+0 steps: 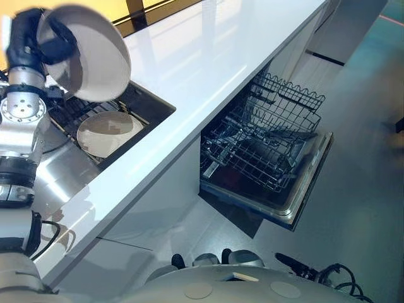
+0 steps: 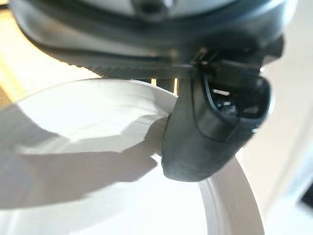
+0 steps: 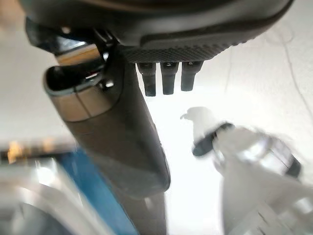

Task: Pick up plates and place into dishwasher.

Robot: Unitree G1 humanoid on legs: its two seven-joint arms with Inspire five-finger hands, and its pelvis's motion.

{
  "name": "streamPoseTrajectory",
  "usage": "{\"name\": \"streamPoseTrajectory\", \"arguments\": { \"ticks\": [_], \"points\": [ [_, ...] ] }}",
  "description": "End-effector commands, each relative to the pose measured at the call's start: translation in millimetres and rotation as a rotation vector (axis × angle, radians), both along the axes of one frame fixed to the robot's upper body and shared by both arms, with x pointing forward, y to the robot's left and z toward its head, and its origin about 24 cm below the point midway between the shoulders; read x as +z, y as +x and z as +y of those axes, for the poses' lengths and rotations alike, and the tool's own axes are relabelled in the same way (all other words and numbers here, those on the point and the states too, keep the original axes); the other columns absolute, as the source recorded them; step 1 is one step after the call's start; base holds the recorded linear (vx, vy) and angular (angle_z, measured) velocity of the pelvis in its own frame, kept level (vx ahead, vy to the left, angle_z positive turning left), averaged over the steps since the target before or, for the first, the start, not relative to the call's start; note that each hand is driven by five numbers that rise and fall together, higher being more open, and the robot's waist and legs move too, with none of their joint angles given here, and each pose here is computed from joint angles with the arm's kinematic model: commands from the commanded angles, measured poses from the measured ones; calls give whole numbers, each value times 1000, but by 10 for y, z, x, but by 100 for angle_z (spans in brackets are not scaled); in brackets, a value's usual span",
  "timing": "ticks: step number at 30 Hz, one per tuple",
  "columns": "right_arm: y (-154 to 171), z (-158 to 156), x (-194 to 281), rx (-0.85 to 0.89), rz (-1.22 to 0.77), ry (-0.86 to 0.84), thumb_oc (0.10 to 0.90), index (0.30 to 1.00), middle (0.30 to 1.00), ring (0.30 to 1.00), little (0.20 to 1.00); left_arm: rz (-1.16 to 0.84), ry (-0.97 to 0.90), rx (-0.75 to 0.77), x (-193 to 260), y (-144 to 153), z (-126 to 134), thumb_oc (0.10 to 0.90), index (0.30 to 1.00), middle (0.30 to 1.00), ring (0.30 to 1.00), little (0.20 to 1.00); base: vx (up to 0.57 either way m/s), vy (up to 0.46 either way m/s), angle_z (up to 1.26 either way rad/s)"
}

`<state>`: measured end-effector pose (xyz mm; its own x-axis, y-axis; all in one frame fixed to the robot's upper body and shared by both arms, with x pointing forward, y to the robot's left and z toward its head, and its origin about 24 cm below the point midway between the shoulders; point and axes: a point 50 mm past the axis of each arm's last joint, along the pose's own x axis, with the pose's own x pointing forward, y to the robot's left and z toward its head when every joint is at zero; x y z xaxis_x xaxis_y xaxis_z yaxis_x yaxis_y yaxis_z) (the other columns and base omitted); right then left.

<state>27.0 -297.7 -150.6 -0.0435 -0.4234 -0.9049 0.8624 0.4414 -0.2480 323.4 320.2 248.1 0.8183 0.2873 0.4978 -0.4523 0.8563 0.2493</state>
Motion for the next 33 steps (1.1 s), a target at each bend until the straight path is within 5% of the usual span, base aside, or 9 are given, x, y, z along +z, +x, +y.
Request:
{"name": "streamPoseTrajectory", "arguments": {
  "ticks": [1,5,10,14,18,24,33],
  "points": [
    [-130,-842,519,-313,74,-474,800,900,900,900,900,-440,-30,-74,806,-296,-121,144,338,338,338,244,-60,27,-1],
    [348,-1174,1059,-364,-108,-869,800,900,900,900,900,-511,41,-131,942,-400,-454,100,300,300,300,200,-65,34,0],
    [1273,-1015,2063,-73,-652,-1299,800,900,900,900,900,-564,208,-133,1087,-569,-711,100,300,300,300,200,-97,3,-10],
    [1641,-687,2810,205,-1047,-1476,800,900,900,900,900,-540,282,-152,1042,-602,-714,100,300,300,300,200,-61,-24,-2],
    [1990,-206,3358,599,-1517,-1315,800,900,900,900,900,-470,277,-242,840,-497,-732,100,300,300,300,200,-59,-31,3],
    [2314,526,3771,1032,-1774,-1097,800,900,900,900,900,-357,322,-353,491,-285,-903,100,300,300,300,200,-33,-26,16],
    [2512,1135,3956,1143,-2035,-678,800,900,900,900,900,-261,371,-401,65,-60,-1197,100,300,300,300,200,22,-30,16]
  ]
}}
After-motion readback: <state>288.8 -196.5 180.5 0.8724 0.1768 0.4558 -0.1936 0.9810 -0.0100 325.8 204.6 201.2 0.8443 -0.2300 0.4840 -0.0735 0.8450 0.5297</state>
